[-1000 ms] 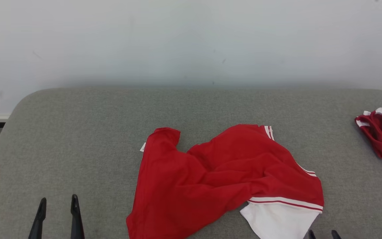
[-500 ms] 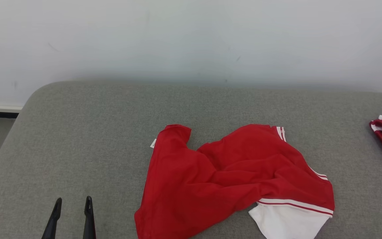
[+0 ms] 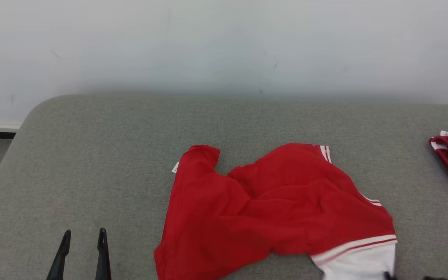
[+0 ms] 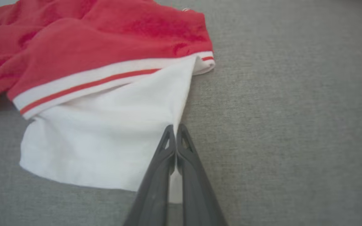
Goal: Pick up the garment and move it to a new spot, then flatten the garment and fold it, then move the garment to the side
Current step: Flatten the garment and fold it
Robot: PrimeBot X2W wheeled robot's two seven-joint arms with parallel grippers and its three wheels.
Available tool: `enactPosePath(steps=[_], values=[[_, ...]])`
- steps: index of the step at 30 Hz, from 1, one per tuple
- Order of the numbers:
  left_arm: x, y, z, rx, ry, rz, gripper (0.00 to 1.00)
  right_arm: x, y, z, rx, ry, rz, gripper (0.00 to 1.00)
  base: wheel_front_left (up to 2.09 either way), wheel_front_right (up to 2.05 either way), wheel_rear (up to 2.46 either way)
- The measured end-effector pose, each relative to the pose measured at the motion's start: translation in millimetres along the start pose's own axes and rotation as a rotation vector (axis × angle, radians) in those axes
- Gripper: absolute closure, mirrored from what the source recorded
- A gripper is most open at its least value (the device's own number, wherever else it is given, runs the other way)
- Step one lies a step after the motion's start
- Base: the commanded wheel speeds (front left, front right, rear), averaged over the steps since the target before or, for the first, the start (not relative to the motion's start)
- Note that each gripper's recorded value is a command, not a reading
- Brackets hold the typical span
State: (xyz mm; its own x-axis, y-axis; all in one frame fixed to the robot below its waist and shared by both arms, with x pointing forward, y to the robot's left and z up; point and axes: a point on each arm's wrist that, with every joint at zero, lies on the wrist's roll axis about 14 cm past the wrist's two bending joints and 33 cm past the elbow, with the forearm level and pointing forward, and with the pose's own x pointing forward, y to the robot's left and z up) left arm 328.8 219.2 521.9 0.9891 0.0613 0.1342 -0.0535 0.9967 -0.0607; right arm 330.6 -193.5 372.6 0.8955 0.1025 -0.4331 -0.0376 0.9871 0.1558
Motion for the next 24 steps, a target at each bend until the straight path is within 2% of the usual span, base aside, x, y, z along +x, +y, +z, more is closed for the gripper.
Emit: enactPosePath(steps=[6,13,14,15,24], values=[[2,-4,0,-0.005,-0.003,-0.011,0.00,-20,-55,12,-0.046,-0.025,-0.108,1.00,0.00,0.00,0.00],[4,-10,-1,-0.012,0.000,-0.028,0.00,-33,-74,16,-0.053,-0.020,-0.150,1.00,0.00,0.00,0.00],[5,-11,-2,-0.013,0.001,-0.029,0.00,-33,-71,19,-0.050,-0.035,-0.144,0.76,0.00,0.00,0.00],[5,-12,-2,-0.014,0.001,-0.032,0.00,-32,-68,22,-0.044,-0.049,-0.138,0.00,0.00,0.00,0.00],[3,-13,-2,-0.014,0.001,-0.037,0.00,-38,-53,58,-0.066,-0.238,-0.115,0.00,0.00,0.00,0.00]])
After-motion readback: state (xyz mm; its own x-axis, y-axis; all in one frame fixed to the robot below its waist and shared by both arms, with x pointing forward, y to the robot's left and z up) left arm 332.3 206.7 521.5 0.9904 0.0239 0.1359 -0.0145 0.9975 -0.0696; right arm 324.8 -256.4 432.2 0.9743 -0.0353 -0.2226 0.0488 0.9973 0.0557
